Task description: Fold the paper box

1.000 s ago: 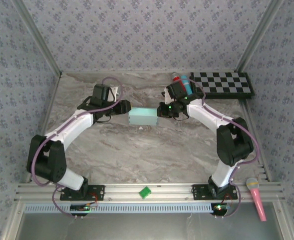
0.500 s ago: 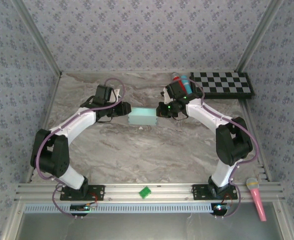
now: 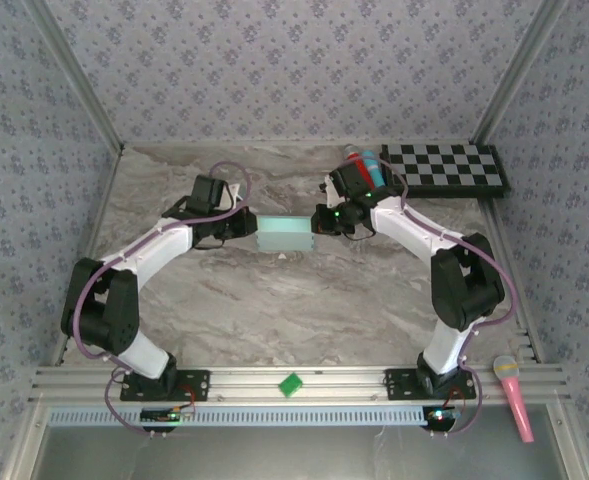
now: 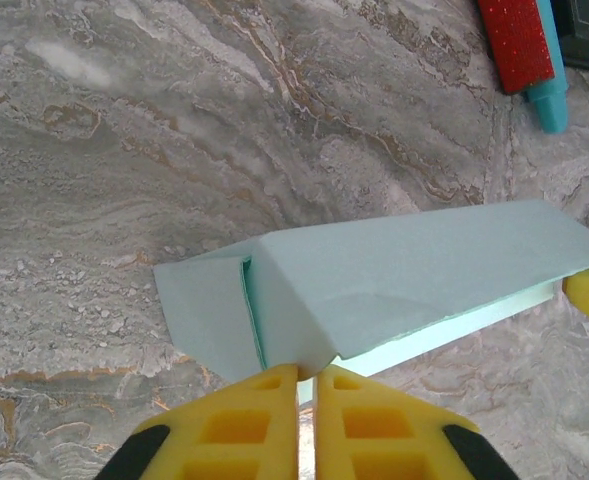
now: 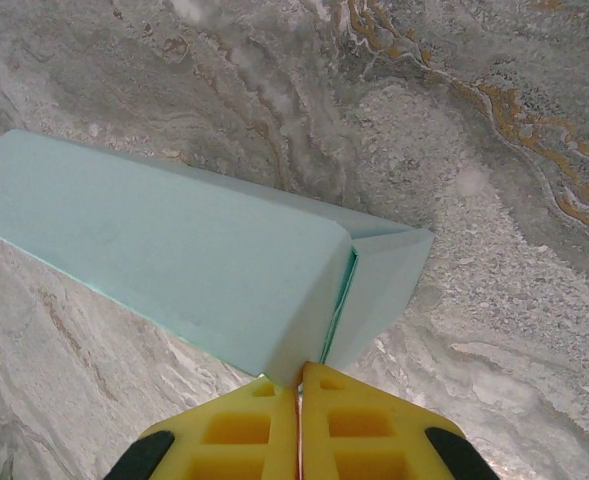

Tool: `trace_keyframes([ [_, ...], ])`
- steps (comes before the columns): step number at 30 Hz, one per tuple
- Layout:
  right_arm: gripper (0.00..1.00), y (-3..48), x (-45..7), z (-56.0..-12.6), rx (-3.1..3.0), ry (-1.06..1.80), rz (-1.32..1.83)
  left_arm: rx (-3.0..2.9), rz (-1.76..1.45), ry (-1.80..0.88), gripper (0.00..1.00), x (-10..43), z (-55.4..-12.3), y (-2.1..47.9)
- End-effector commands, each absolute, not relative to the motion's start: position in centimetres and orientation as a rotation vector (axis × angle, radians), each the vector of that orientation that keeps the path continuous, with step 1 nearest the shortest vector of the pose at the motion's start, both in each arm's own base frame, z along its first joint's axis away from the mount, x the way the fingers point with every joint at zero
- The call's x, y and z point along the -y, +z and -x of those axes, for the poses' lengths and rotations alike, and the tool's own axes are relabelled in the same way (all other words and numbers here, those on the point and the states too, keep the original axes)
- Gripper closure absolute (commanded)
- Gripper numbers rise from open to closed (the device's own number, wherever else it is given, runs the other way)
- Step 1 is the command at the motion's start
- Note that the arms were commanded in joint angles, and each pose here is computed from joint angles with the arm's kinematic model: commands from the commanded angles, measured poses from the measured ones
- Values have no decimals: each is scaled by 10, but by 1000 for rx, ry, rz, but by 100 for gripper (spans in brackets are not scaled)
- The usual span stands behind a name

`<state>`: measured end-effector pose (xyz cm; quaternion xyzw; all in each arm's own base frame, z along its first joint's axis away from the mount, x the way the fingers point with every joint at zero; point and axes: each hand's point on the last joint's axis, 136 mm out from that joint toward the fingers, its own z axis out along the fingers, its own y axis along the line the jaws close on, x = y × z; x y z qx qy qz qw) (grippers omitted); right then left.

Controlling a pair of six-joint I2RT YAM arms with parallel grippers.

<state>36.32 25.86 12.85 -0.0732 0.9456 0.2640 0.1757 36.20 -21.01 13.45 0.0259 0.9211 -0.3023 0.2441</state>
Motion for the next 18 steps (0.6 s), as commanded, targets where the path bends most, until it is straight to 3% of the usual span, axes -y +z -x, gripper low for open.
trace_keyframes([
  [1,92,111,-255,-352,-2768,709,216,-2536,-83,-831,92,208,-354,129],
  [18,86,149,-256,-355,-2642,760,221,-2600,-100,-740,93,196,-341,109],
])
